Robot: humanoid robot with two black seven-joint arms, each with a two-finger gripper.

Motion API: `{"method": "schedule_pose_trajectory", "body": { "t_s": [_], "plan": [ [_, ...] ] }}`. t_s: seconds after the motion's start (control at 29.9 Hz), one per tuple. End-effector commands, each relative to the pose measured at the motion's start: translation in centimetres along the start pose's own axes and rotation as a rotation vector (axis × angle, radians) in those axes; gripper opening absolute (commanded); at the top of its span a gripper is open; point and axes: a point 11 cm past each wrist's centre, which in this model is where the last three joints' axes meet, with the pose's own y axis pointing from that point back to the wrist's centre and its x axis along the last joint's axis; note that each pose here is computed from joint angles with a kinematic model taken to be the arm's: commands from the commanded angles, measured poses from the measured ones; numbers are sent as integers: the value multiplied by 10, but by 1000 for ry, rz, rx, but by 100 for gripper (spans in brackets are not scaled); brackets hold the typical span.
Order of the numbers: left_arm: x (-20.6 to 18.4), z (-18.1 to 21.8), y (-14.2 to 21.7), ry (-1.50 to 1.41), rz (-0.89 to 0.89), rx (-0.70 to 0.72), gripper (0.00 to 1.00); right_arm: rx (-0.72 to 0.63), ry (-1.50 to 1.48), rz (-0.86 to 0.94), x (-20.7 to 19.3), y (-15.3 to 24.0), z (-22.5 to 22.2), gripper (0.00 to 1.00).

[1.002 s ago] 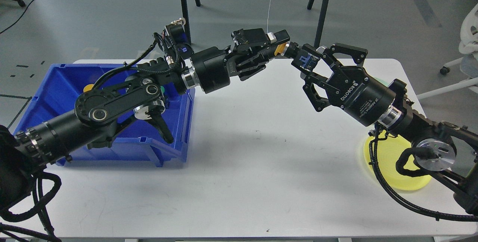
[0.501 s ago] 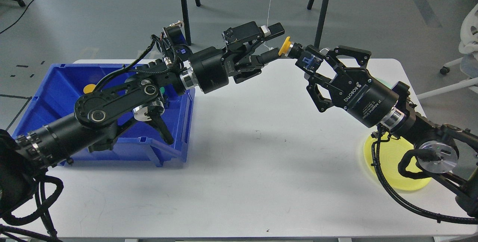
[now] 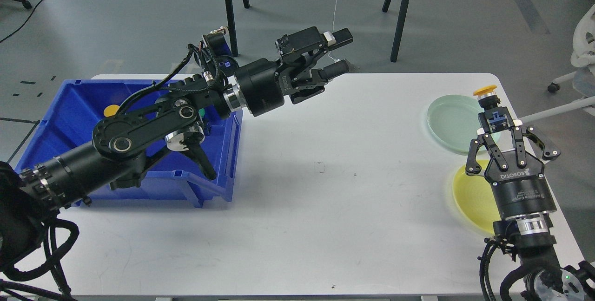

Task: Pass button and place on color plate
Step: 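Carry the yellow button with the right gripper over the yellow plate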

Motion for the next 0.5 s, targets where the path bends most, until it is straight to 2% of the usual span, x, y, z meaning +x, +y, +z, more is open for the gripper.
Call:
{"method": "schedule_pose_trajectory", "body": {
  "t_s": [0.0, 0.27, 0.47],
  "plan": [
    [0, 0, 0, 0, 0, 0, 81, 83, -106, 104, 22, 14, -2, 1],
    [0, 0, 0, -1, 3, 0, 81, 127, -80, 164, 41, 18, -21, 1],
    [0, 0, 0, -1, 3, 0, 81, 96, 14, 243, 56, 25, -36, 1]
  ]
}}
